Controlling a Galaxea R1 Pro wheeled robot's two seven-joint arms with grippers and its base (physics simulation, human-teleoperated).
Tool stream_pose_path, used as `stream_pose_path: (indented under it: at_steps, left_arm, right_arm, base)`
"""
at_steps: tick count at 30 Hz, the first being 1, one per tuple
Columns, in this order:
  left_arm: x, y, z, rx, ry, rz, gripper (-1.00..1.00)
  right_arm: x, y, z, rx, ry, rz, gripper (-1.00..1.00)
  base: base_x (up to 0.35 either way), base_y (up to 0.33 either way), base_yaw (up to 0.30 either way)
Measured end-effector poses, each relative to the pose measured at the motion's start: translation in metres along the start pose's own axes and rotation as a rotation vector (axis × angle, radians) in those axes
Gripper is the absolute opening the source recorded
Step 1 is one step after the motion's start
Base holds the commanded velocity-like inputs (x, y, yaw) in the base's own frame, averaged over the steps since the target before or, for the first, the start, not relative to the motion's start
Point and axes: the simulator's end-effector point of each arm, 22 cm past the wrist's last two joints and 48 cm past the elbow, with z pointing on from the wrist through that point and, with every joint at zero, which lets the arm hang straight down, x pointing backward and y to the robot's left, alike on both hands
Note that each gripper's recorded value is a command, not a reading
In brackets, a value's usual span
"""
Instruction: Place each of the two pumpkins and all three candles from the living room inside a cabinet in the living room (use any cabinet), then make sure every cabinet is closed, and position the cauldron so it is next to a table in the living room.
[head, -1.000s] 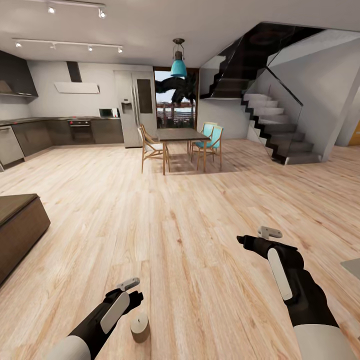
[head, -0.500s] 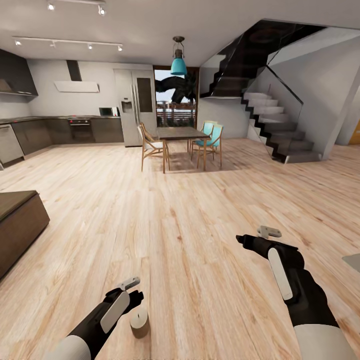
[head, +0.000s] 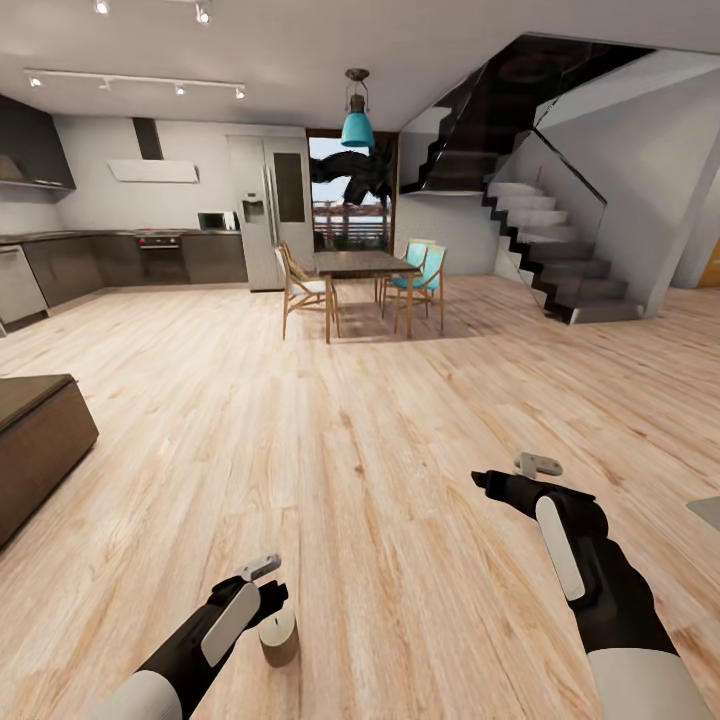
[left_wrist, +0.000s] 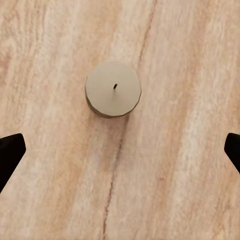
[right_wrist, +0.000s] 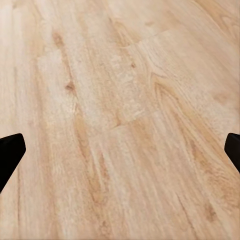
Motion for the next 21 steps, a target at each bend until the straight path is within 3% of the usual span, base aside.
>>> stream_pose_path:
  at_steps: [11,21]
  left_arm:
    - [0.016,0.006,0.019,0.001,0.001,0.001,1.00]
    - [0.032,0.012,0.034,-0.015,0.037,0.003,1.00]
  right_arm:
    - [0.024,-0.005,0.009,-0.001,0.000,-0.002,1.00]
    - [0.043,-0.010,0.024,0.006,0.037,-0.002,1.00]
  base:
    - [0.000,0.000,0.000]
    - [0.000,0.000,0.000]
